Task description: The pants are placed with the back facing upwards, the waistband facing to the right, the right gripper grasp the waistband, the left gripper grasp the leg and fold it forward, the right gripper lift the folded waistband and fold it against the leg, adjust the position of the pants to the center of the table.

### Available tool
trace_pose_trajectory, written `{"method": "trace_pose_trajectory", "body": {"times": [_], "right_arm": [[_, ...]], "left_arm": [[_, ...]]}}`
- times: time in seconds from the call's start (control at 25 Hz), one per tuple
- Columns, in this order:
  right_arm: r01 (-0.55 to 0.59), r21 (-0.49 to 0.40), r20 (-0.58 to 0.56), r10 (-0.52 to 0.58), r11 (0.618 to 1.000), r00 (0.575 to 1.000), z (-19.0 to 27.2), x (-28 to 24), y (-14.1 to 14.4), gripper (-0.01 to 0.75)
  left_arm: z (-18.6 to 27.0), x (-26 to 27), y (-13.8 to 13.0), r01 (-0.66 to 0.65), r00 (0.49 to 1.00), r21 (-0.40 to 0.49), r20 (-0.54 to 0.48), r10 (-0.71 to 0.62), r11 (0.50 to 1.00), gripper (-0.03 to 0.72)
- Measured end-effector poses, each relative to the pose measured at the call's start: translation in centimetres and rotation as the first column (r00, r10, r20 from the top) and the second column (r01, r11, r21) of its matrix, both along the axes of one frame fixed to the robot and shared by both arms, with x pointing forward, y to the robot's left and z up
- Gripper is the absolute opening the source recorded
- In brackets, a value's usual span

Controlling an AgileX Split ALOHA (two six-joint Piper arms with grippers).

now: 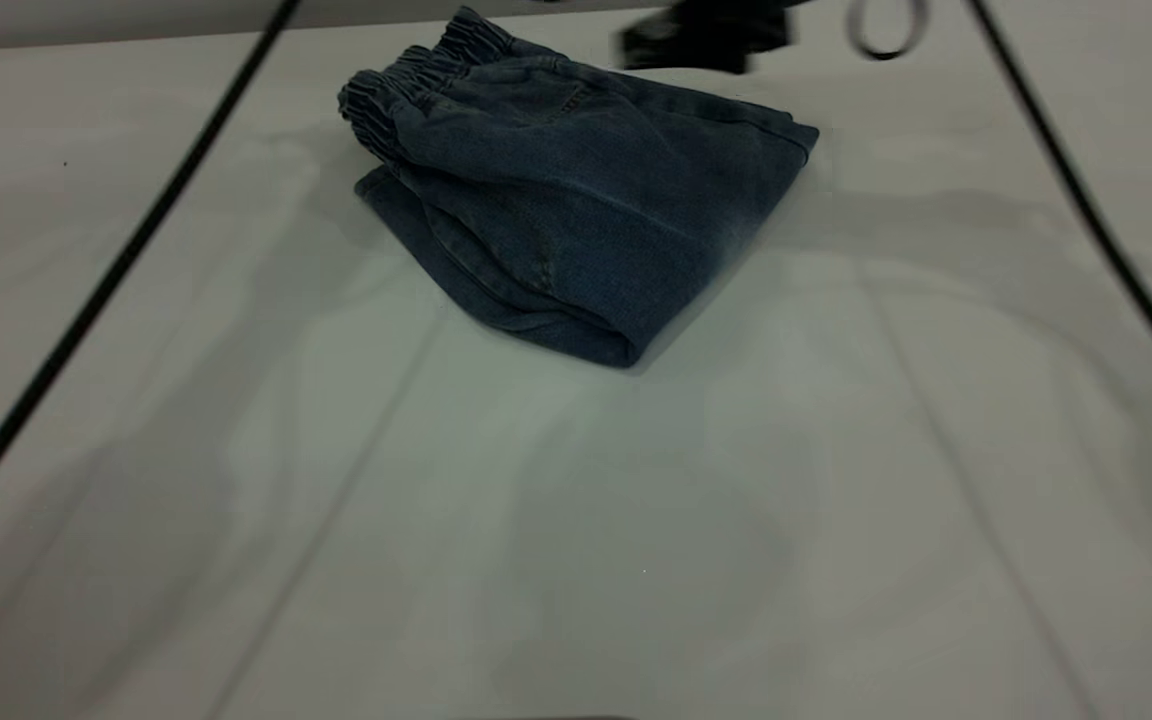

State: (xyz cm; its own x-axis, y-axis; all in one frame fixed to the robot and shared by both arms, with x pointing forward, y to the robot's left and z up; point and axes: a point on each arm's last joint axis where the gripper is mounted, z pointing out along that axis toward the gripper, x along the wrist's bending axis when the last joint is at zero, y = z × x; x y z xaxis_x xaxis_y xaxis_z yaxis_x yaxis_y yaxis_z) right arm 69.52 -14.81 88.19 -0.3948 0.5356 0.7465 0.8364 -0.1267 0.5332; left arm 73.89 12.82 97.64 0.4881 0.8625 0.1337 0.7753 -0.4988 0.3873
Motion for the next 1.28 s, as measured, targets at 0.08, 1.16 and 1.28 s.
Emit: {"method": "trace_pose_trajectory", "body": {"times": [0.08,1.16,1.28], "right_arm": [[0.041,-0.065,-0.001,-0.042,0.997,0.999,0.6,0.6,-2.6,0.661],[0.089,-0.248,0.016,-0.088,0.965,0.996,6.6,0.1,-9.0,0.594],[0.09,-0.248,0.016,-0.089,0.964,0.996,6.6,0.1,-9.0,0.594]], "left_arm": [[-0.4,-0.7,-1.7,0.125,0.992,0.035,-0.016,-0.125,0.992,0.453],[-13.5,-4.6,-11.3,0.203,0.953,0.055,-0.24,-0.184,0.978,0.453],[-13.4,-4.9,-11.8,0.108,0.962,0.025,-0.253,-0.098,0.994,0.453]]}}
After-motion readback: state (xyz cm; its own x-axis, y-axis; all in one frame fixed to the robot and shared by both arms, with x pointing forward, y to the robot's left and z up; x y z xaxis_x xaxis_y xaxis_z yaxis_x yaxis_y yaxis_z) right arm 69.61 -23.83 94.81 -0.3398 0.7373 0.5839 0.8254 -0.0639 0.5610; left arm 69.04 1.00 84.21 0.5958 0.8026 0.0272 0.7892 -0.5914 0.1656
